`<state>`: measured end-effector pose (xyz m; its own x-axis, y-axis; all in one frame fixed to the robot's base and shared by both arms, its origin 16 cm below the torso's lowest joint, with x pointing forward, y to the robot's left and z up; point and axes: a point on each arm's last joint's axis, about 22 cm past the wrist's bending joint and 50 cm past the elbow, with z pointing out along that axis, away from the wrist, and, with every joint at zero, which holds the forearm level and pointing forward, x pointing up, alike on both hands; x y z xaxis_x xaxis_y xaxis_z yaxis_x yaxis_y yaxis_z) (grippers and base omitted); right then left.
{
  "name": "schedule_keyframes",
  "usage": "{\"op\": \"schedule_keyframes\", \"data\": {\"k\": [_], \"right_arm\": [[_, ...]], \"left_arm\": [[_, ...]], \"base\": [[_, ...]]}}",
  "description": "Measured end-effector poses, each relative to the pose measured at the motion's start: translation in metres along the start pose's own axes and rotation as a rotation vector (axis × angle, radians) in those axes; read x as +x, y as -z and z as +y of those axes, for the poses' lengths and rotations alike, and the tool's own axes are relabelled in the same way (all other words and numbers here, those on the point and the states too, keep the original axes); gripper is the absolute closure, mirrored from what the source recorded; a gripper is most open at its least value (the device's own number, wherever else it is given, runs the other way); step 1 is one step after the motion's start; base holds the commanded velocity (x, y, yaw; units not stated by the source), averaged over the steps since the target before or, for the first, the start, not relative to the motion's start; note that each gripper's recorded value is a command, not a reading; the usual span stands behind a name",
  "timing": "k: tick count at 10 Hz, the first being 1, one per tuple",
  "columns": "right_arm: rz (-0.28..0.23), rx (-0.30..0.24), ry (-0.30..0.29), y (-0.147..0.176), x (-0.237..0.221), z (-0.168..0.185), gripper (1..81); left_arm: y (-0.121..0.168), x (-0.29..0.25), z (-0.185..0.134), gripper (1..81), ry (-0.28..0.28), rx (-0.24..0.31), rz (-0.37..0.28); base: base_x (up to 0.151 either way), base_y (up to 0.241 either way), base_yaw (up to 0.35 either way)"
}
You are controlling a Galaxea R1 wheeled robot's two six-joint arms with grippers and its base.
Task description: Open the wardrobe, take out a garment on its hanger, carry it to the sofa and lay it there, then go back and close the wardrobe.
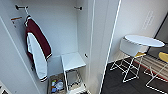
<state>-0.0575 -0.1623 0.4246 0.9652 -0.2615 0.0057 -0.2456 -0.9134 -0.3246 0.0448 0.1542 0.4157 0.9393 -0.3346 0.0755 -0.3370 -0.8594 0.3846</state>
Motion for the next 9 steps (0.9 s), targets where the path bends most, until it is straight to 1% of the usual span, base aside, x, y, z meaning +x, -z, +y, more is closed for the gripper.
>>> {"op": "schedule_keyframes", "data": {"k": [2, 6, 8, 9], "right_arm": [[-0.008, -0.002, -0.001, 0.0004, -0.0054, 0.0005, 1.0], [-0.001, 0.001, -0.001, 0.0002, -0.0025, -0.0003, 1.0], [-0.001, 0.002, -0.001, -0.0002, -0.0019, -0.0016, 1.0], [-0.003, 0.002, -0.001, -0.0002, -0.0024, -0.0014, 1.0]], "left_arm": [[-0.0001, 0.0038, -0.0005, 1.0, -0.001, 0.000, 0.004], [-0.0001, 0.0003, 0.0002, 1.0, 0.000, 0.000, 0.000], [-0.0001, -0.0003, 0.0004, 1.0, 0.000, 0.000, 0.000], [-0.0001, 0.0000, 0.0003, 1.0, 0.000, 0.000, 0.000]], "base": [[0.000, 0.000, 0.252], [0.000, 0.000, 0.205], [0.000, 0.000, 0.122], [0.000, 0.000, 0.000]]}}
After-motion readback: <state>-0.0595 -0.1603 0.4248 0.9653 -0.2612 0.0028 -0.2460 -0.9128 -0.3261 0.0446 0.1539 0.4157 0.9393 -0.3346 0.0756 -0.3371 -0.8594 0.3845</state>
